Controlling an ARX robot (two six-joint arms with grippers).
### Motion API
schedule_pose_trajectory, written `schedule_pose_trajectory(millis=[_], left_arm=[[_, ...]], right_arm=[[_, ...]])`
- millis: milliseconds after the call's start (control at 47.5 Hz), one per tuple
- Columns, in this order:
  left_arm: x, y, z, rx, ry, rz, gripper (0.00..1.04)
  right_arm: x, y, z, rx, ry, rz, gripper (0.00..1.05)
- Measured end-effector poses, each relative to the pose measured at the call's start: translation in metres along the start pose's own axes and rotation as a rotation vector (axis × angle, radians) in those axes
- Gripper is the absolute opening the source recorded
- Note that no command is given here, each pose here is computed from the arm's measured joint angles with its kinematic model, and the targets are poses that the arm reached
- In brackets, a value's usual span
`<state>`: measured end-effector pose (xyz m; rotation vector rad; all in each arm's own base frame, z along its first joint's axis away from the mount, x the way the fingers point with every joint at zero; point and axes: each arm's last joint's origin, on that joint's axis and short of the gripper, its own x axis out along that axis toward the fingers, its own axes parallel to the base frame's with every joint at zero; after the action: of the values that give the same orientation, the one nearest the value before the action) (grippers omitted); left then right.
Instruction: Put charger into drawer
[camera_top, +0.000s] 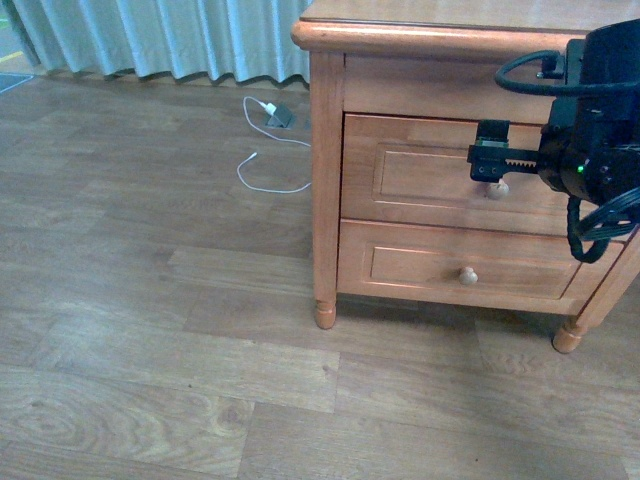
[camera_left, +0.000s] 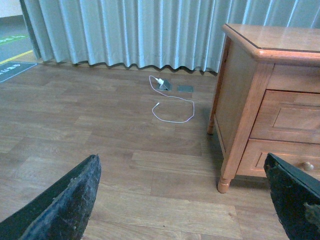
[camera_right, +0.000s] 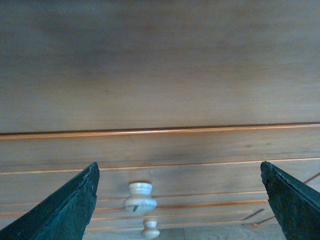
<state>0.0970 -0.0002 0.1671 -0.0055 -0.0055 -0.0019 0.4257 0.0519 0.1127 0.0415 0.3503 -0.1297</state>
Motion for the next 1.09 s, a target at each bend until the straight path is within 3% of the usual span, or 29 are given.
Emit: schedule_pose_trajectory(millis=[400, 674, 884, 968, 1095], left_arm=[[0.000, 0.000, 0.000, 0.000, 0.000, 0.000, 0.99], [0.000, 0.000, 0.000, 0.000, 0.000, 0.000, 0.99], [0.000, 0.000, 0.000, 0.000, 0.000, 0.000, 0.99], [0.000, 0.000, 0.000, 0.000, 0.000, 0.000, 0.99], [0.000, 0.000, 0.000, 0.000, 0.000, -0.001, 0.99]], right_arm=[[-0.126, -0.022, 0.010, -0.011, 0.207, 0.198, 0.97], [-0.218, -0.051, 0.026, 0.002, 0.147, 0.270, 0.97], [-0.284, -0.066, 0.009, -0.044, 0.072, 0.259, 0.97], [-0.307, -0.074, 0.001, -0.036, 0.026, 0.202, 0.97], [-0.318, -0.079, 0.001, -0.019, -0.038, 0.166, 0.97]])
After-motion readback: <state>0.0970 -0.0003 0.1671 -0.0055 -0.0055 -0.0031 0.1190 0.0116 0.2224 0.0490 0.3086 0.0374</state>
